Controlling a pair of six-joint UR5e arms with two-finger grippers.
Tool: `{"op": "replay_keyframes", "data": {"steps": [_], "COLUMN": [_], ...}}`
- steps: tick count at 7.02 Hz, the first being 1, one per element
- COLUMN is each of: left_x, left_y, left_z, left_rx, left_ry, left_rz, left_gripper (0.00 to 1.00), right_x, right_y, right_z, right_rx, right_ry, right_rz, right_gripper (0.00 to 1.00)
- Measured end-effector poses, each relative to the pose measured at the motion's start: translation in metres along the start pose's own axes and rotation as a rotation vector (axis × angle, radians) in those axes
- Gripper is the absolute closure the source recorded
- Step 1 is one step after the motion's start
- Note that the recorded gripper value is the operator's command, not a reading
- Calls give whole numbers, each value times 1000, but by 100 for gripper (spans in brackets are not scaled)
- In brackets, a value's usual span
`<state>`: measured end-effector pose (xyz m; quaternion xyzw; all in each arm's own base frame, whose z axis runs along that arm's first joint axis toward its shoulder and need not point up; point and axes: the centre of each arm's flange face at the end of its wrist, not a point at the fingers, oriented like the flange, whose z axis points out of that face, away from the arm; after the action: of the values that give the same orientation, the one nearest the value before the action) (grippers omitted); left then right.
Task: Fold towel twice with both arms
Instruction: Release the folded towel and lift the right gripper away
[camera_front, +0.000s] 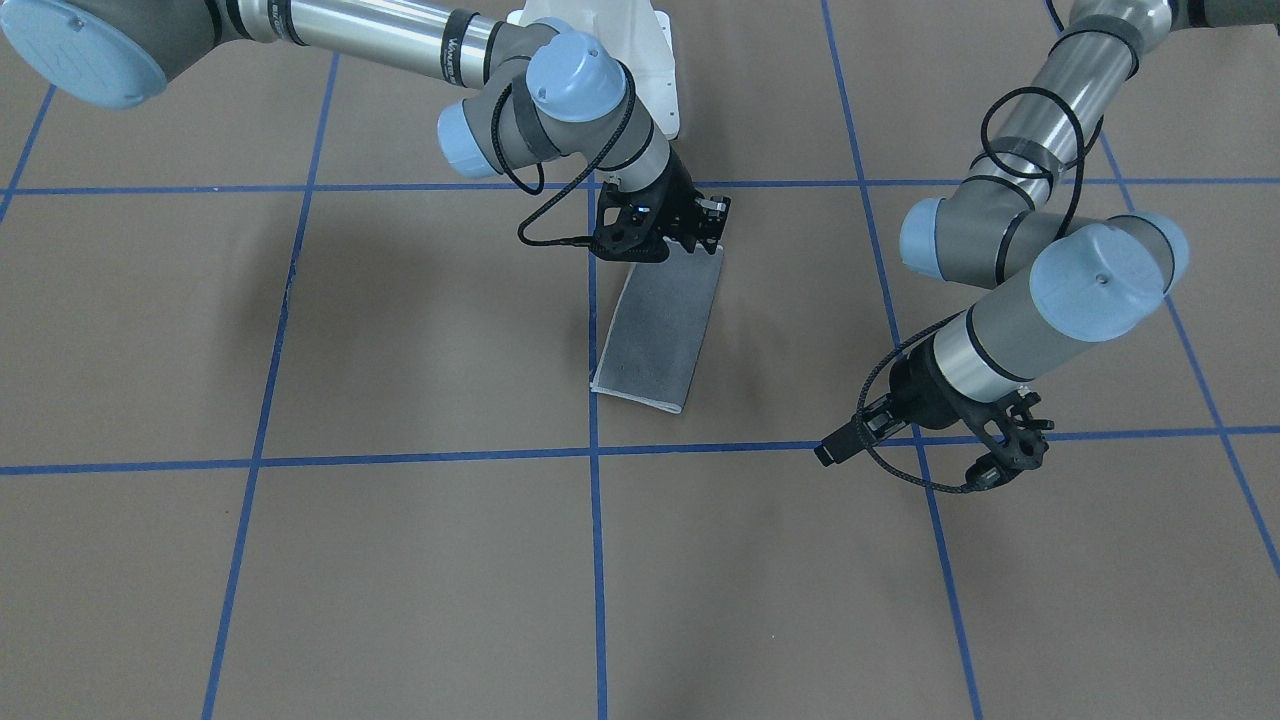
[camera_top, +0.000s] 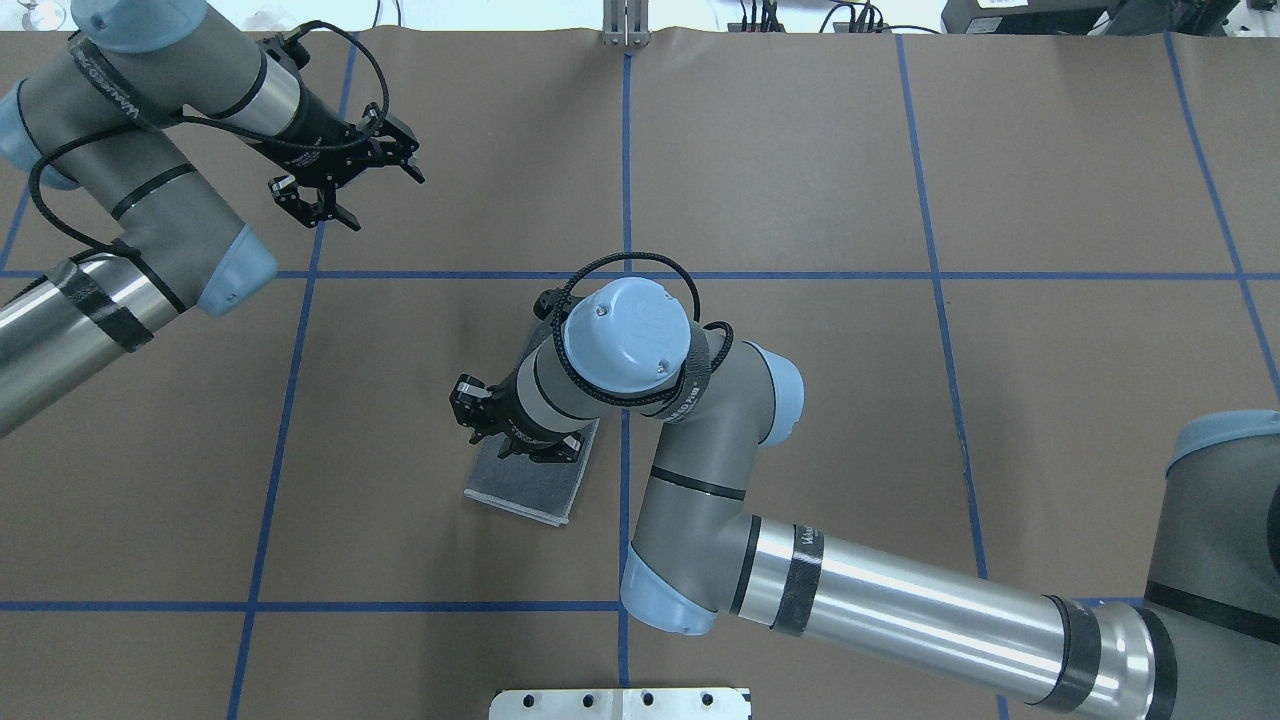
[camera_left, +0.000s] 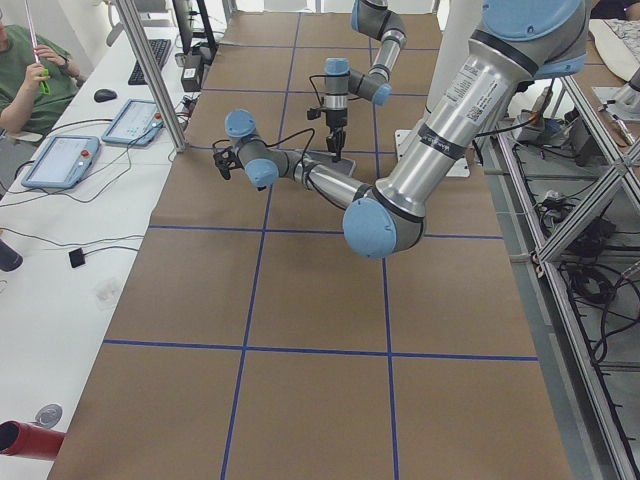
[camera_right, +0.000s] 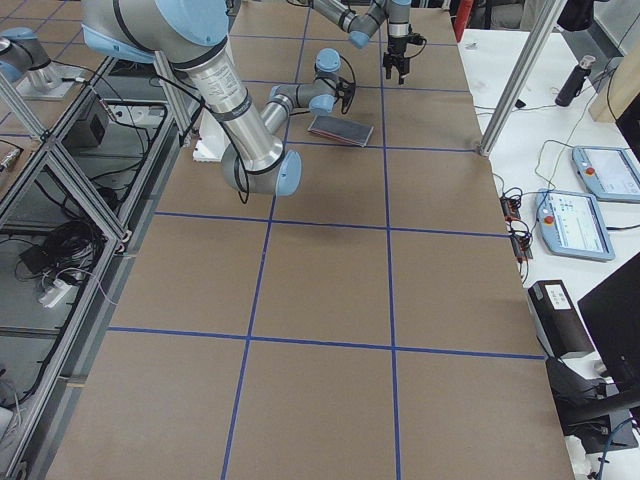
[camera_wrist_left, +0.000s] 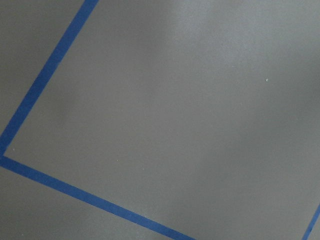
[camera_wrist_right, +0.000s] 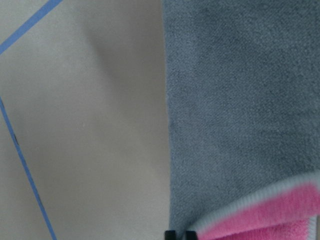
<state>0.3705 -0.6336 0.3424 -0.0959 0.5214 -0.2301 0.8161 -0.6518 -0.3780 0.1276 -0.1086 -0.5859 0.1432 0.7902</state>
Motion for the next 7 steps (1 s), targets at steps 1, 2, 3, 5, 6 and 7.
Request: {"op": "replay_keyframes", "data": {"steps": [1,2,3,5,6,7], "left_x": [2,4,6,12,6,-4], "left_y": [1,2,5,28,57,92], "left_z": [-1,-2,-4,-16,-19,-17], "left_rx": [0,-1,-2,-9,-20,-25], "left_ry": [2,5,10,52,72,87], "left_rz": [4,8,13,59,94,135], "left_gripper": [0,0,0,0,0,0], "right_x": [-2,-4,-6,19,43,67], "right_y": [0,-3,-15,-72,-110,-145], "right_z": [-4,-12,-28,-91,-127,-157], "right_rx": [1,7,25,76,81,88], "right_ry": [-9,-19,-22,8,27,43], "right_rz": [2,5,13,36,21,2], "right_gripper": [0,0,0,0,0,0]}}
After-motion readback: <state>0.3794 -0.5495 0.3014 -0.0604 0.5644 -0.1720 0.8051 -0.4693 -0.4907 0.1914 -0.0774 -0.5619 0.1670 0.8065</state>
